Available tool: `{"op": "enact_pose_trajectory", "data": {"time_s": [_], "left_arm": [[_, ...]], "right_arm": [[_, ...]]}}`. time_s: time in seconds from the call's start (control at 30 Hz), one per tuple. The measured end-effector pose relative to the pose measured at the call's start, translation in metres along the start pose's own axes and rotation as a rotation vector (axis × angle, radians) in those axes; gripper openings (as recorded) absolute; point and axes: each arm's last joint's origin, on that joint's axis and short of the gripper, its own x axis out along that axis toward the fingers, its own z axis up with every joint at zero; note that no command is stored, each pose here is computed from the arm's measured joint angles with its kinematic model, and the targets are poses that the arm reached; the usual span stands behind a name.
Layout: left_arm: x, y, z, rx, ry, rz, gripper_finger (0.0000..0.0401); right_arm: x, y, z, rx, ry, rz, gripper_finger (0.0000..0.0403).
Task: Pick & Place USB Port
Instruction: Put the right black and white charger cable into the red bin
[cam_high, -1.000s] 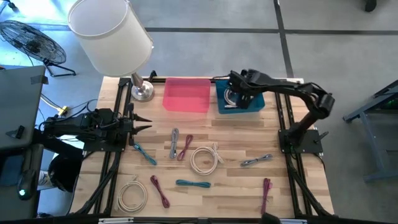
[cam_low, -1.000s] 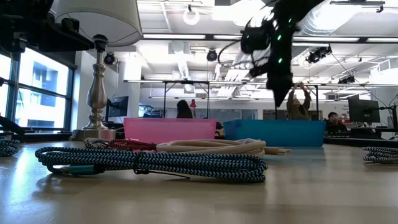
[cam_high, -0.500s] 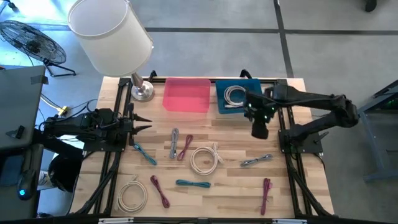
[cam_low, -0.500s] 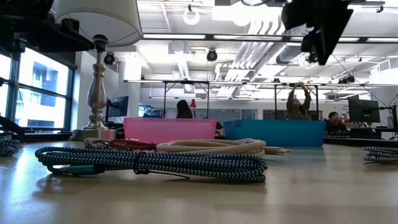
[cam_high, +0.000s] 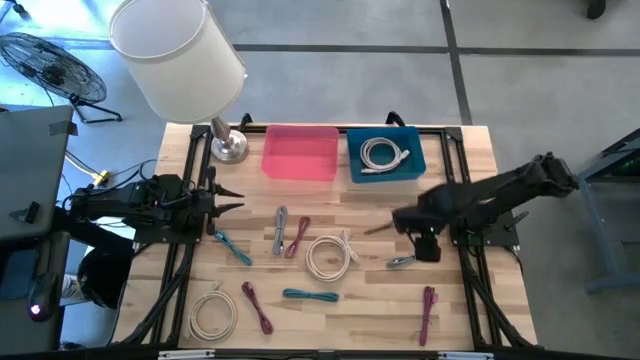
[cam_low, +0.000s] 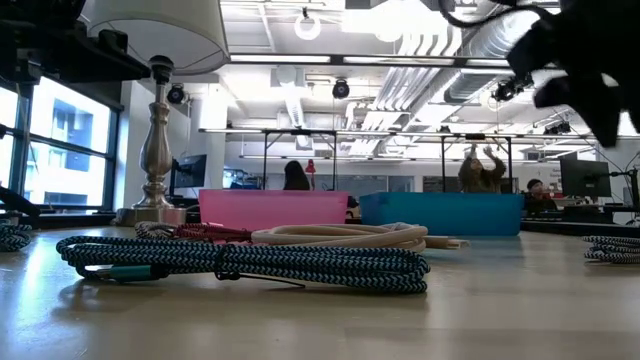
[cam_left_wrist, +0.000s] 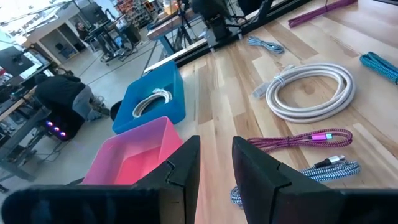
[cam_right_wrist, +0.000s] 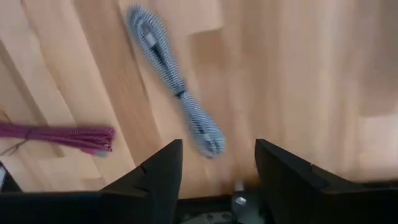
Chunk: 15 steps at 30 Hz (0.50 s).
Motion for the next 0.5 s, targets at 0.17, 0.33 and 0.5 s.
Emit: {"op": "enact_pose_trajectory", "data": {"time_s": [0.17,0.33,0.5], "left_arm": [[0.0,0.0,0.0,-0.001,0.002,0.002,0.0089],[0.005,-0.001,-0.002,-0.029,0.041,-0.017,0.0089],[0.015,-0.004,-0.004,-0.031,0.112,-0.039,0.0089]], "right_arm": [[0.03,0.017,-0.009,-0.049,-0.006,0.063,0.0212],[0.049,0.022,-0.012,-0.095,-0.051,0.081,0.0213],[0.065,0.018,-0.016,-0.102,-0.062,0.077,0.0213]]}}
